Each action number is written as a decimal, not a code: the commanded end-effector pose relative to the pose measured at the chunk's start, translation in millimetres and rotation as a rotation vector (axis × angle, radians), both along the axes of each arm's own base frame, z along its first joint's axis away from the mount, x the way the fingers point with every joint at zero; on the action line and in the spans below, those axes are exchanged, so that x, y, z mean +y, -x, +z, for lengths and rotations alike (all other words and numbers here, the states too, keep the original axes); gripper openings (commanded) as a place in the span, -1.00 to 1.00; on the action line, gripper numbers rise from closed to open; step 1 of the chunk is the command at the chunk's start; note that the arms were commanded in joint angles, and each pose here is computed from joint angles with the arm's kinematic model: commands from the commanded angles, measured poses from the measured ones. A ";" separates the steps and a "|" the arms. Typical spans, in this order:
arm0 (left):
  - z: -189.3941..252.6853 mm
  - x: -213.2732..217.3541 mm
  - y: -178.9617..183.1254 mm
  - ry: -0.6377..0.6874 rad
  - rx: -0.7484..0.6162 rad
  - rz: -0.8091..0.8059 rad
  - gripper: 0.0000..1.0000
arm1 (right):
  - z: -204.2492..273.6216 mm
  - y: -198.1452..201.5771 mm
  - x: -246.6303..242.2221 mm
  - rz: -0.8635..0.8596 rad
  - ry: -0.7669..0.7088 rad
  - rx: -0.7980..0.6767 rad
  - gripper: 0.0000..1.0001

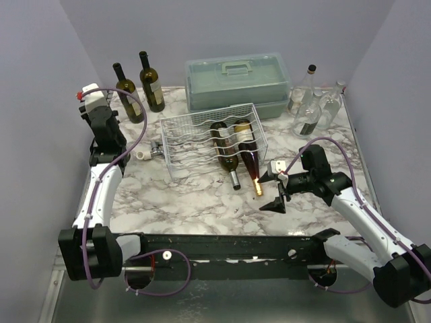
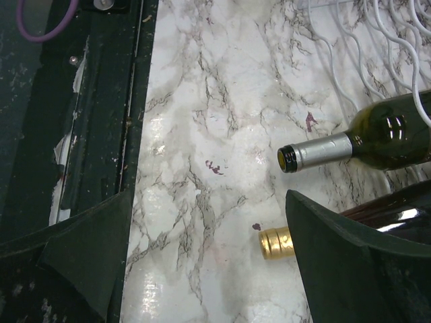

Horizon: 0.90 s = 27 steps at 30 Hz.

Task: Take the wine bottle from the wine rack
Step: Place the wine bottle at the center of the board.

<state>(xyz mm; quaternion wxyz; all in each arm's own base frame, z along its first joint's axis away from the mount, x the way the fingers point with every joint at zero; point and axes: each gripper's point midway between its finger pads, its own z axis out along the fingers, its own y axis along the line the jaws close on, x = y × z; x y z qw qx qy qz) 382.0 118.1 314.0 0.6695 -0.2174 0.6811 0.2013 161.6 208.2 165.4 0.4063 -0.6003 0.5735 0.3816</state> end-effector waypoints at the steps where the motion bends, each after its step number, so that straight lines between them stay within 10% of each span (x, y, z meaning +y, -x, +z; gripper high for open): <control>1: 55.2 11.3 -10.2 -0.006 -0.190 0.051 -1.00 | -2.3 -1.8 -2.9 -0.009 0.017 0.005 0.98; 27: 38.9 9.7 -110.6 0.027 -0.179 -0.016 -1.00 | -21.7 -12.3 -6.4 -0.040 0.083 0.040 0.99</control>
